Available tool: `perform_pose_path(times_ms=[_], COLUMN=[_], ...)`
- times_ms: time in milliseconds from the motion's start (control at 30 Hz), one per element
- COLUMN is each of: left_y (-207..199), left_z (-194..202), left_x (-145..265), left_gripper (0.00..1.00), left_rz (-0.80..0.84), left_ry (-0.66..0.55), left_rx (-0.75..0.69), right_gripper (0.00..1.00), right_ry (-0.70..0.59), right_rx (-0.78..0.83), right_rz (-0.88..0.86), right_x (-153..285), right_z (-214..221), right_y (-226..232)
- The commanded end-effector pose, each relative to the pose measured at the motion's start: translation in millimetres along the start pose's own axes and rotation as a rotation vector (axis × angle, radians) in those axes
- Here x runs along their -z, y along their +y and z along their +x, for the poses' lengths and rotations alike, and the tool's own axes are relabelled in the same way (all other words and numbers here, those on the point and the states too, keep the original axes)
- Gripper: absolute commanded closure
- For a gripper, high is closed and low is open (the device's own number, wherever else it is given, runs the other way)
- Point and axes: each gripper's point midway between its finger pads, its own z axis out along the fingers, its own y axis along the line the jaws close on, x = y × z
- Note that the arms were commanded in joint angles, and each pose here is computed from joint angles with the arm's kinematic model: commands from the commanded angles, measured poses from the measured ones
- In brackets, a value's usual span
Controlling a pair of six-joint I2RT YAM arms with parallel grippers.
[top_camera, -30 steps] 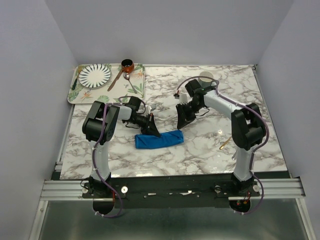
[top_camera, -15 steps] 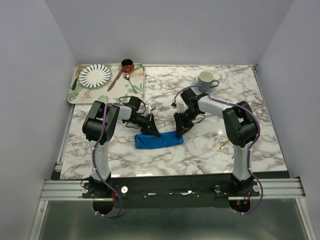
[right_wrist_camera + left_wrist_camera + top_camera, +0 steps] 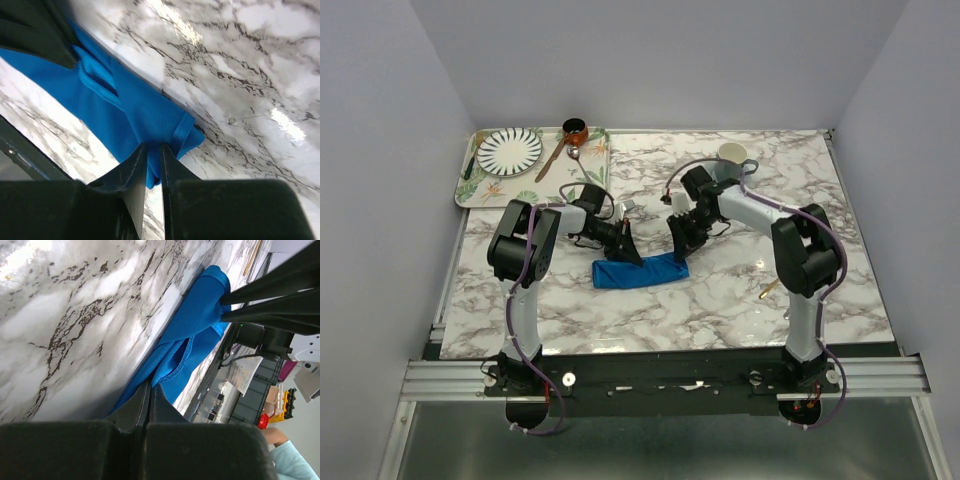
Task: Fold the napkin into a case and place the utensils inside
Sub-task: Smooth out the smaller rectangle-folded napkin at the center of the board.
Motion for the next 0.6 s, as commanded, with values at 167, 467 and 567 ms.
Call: perform_pose_path(times_ms=[167, 467, 567], left_y=[58, 55, 54], left_z=[7, 7, 8], left_x=[-8, -8, -8], left_gripper=[1.0, 1.0, 1.0], left_rz=[-0.218, -0.212, -0.21], left_ry=[-0.008, 0.005, 0.01], left_rx=[-0.006, 0.017, 0.024], right_gripper=[0.74, 0.73, 0.73], right_ry=[-0.132, -0.09, -0.089], right_rx=[0.083, 0.104, 0.08], right_rz=[-0.109, -0.162, -0.181], right_x=[30, -5, -9], right_z=[-29, -25, -27], right_y=[45, 61, 69])
